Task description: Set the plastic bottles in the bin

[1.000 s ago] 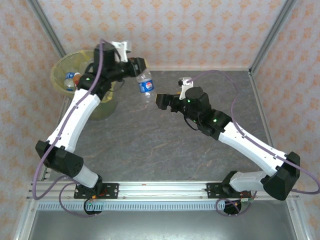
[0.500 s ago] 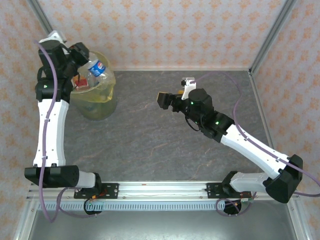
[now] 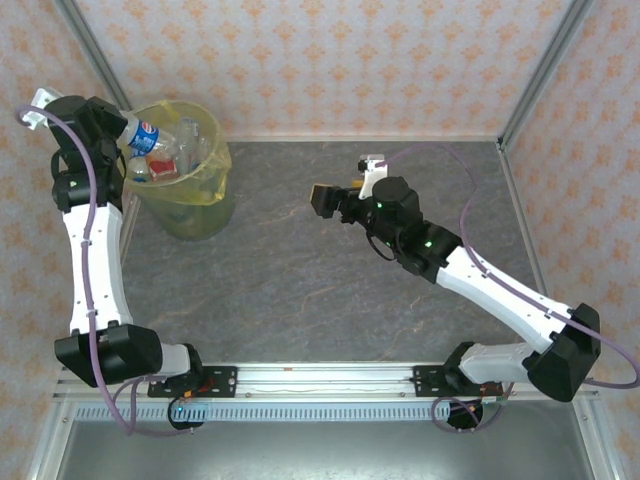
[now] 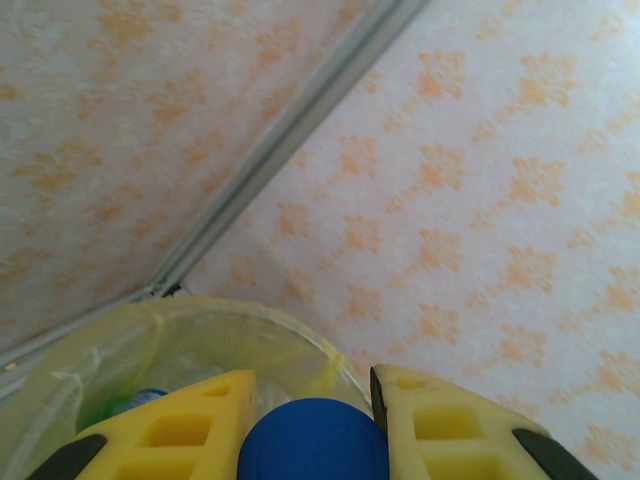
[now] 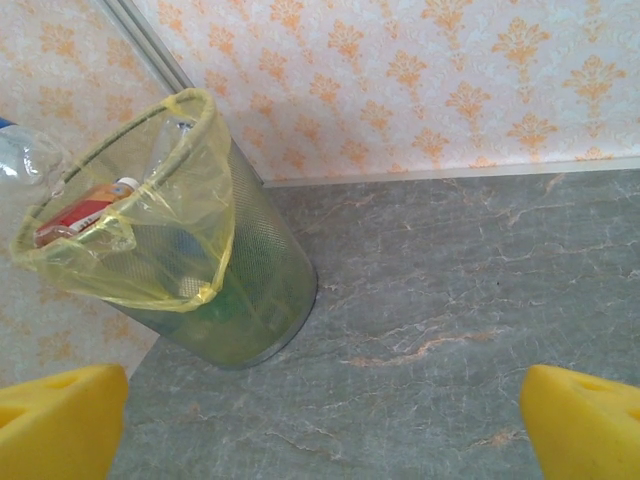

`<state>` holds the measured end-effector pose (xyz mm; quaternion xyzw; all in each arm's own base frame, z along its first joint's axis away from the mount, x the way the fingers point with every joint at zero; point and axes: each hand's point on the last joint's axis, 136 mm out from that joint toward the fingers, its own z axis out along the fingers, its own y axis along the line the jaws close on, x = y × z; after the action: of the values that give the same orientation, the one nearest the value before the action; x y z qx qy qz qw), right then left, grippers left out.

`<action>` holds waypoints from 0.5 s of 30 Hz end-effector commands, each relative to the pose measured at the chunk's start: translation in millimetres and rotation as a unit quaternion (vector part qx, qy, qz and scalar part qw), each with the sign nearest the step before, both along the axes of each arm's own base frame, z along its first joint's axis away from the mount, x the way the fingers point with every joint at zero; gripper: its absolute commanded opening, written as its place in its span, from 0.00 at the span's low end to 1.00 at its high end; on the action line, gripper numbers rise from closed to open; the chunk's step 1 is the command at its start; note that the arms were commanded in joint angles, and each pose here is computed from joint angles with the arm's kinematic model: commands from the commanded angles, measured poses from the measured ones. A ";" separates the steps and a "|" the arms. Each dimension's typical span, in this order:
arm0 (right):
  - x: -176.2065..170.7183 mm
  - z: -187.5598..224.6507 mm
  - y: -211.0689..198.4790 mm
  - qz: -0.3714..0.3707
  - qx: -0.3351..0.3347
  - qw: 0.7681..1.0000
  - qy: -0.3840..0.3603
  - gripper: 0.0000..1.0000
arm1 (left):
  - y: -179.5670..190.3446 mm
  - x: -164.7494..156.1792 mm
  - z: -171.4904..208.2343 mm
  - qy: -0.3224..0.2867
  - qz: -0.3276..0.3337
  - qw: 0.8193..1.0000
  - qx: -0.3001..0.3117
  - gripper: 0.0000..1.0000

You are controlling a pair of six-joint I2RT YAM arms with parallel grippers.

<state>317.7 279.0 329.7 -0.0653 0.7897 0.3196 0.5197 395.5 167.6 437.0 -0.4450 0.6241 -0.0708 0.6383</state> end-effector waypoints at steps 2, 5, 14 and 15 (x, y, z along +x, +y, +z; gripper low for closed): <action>3.5 7.8 6.0 0.005 0.000 1.000 -0.015 1.00 | 24.5 -6.5 22.6 -0.078 0.073 0.994 0.023 0.21; 7.3 6.7 8.8 0.004 -0.006 1.000 -0.014 1.00 | 31.0 6.2 14.3 -0.080 0.079 0.993 0.023 0.21; 19.4 5.0 12.2 -0.009 -0.024 1.000 -0.013 1.00 | 49.3 50.6 -19.9 -0.071 0.089 0.993 0.010 0.21; 20.6 4.8 11.8 -0.011 -0.026 1.000 -0.013 1.00 | 51.5 55.7 -25.0 -0.068 0.090 0.994 0.006 0.21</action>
<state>332.7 292.6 318.1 -0.0773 0.8008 0.3008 0.5120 443.9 209.7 398.6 -0.4836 0.5695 -0.0327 0.6639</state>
